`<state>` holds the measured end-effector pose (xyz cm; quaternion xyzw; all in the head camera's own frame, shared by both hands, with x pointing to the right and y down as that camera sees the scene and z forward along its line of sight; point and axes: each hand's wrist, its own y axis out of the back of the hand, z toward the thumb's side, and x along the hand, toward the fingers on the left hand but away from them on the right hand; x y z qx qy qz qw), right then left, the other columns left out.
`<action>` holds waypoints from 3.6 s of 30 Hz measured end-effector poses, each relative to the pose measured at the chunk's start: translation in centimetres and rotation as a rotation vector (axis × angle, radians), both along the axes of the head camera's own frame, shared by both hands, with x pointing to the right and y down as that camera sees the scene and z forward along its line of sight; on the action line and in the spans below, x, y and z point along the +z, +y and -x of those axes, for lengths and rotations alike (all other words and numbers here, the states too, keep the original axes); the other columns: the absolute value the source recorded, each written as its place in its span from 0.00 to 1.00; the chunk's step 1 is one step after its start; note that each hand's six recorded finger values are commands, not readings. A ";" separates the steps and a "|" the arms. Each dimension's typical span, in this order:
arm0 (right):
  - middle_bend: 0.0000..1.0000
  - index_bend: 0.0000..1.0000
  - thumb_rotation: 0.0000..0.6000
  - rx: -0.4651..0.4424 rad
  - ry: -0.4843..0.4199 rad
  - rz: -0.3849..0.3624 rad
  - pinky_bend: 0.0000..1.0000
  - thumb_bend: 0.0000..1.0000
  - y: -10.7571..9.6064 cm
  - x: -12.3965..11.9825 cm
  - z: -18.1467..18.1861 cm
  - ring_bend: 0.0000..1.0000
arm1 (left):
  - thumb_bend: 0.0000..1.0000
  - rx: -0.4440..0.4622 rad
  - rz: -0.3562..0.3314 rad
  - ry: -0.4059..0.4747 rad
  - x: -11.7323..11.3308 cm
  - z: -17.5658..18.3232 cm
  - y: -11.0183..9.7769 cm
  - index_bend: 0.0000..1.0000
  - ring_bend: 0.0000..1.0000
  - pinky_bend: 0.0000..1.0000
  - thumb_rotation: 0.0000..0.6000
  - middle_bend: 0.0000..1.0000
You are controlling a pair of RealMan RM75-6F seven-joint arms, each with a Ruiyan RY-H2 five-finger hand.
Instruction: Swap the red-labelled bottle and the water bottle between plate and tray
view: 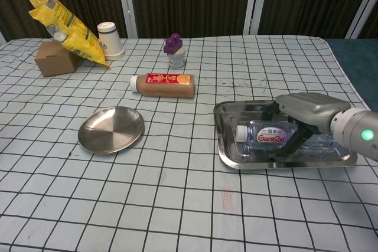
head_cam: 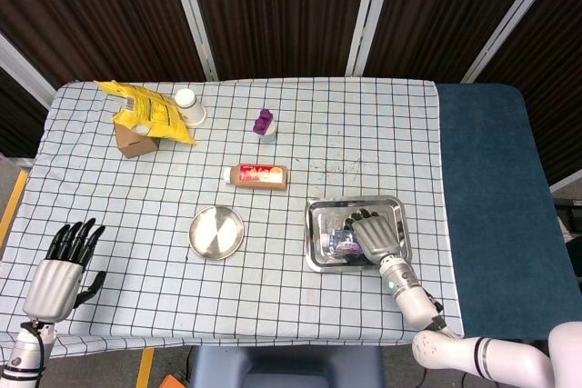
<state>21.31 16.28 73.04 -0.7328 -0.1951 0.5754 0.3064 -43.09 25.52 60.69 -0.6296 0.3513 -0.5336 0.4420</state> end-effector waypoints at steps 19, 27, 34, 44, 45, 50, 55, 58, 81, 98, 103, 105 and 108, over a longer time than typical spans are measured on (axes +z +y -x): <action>0.72 0.90 1.00 -0.178 -0.213 -0.139 1.00 0.41 -0.1 -9.4 7.6 0.82 | 0.38 -0.014 -0.018 0.028 -0.4 0.2 -1.1 0.00 0.00 0.08 1.00 0.01; 0.67 0.77 1.00 -0.299 -0.254 -0.139 0.83 0.41 2.5 -8.4 16.0 0.66 | 0.39 0.002 -0.054 0.055 -1.6 0.1 -1.3 0.00 0.00 0.08 1.00 0.01; 0.25 0.22 1.00 -0.381 -0.196 -0.122 0.43 0.36 5.8 -5.2 19.4 0.20 | 0.38 -0.008 -0.081 0.061 -2.8 0.7 -1.0 0.00 0.00 0.08 1.00 0.01; 0.06 0.00 1.00 -0.365 -0.182 -0.054 0.25 0.23 5.9 -4.3 19.2 0.01 | 0.39 -0.013 -0.096 0.066 -3.6 0.8 -0.6 0.00 0.00 0.08 1.00 0.02; 0.06 0.00 1.00 -0.358 -0.184 -0.055 0.24 0.23 5.5 -4.5 18.9 0.00 | 0.39 -0.012 -0.095 0.065 -3.6 0.8 -0.6 0.00 0.00 0.08 1.00 0.02; 0.06 0.00 1.00 -0.259 -0.178 -0.084 0.17 0.23 1.9 -5.0 16.7 0.00 | 0.39 -0.005 -0.096 0.053 -3.5 0.7 -0.5 0.00 0.00 0.08 1.00 0.02; 0.06 0.00 1.00 -0.128 -0.169 -0.110 0.12 0.23 -2.3 -4.5 14.6 0.00 | 0.39 -0.005 -0.095 0.038 -3.2 0.6 -0.5 0.00 0.00 0.08 1.00 0.02; 0.06 0.00 1.00 -0.071 -0.149 -0.106 0.12 0.23 -4.1 -3.8 12.8 0.00 | 0.39 -0.011 -0.087 0.032 -2.9 0.7 -0.6 0.00 0.00 0.08 1.00 0.02; 0.16 0.21 1.00 0.058 -0.070 -0.095 0.15 0.23 -14.1 4.0 19.3 0.00 | 0.39 -0.120 -0.059 -0.035 -1.4 4.0 -2.3 0.00 0.00 0.08 1.00 0.02; 0.63 0.77 1.00 0.108 -0.117 -0.058 0.86 0.37 -12.9 5.1 22.5 0.64 | 0.39 -0.146 -0.064 -0.047 -1.9 4.9 -2.4 0.00 0.00 0.08 1.00 0.02; 0.72 0.89 1.00 0.125 -0.134 -0.101 0.95 0.40 -13.4 4.4 22.4 0.73 | 0.39 -0.145 -0.067 -0.048 -2.0 4.9 -2.4 0.00 0.00 0.08 1.00 0.02; 0.73 0.90 1.00 0.132 -0.146 -0.135 0.96 0.41 -13.9 3.9 22.3 0.74 | 0.39 -0.140 -0.066 -0.045 -2.0 4.7 -2.3 0.00 0.00 0.08 1.00 0.02; 0.73 0.91 1.00 0.140 -0.169 -0.184 0.97 0.41 -14.7 3.0 21.9 0.74 | 0.38 -0.125 -0.067 -0.038 -2.0 4.3 -2.2 0.00 0.00 0.08 1.00 0.02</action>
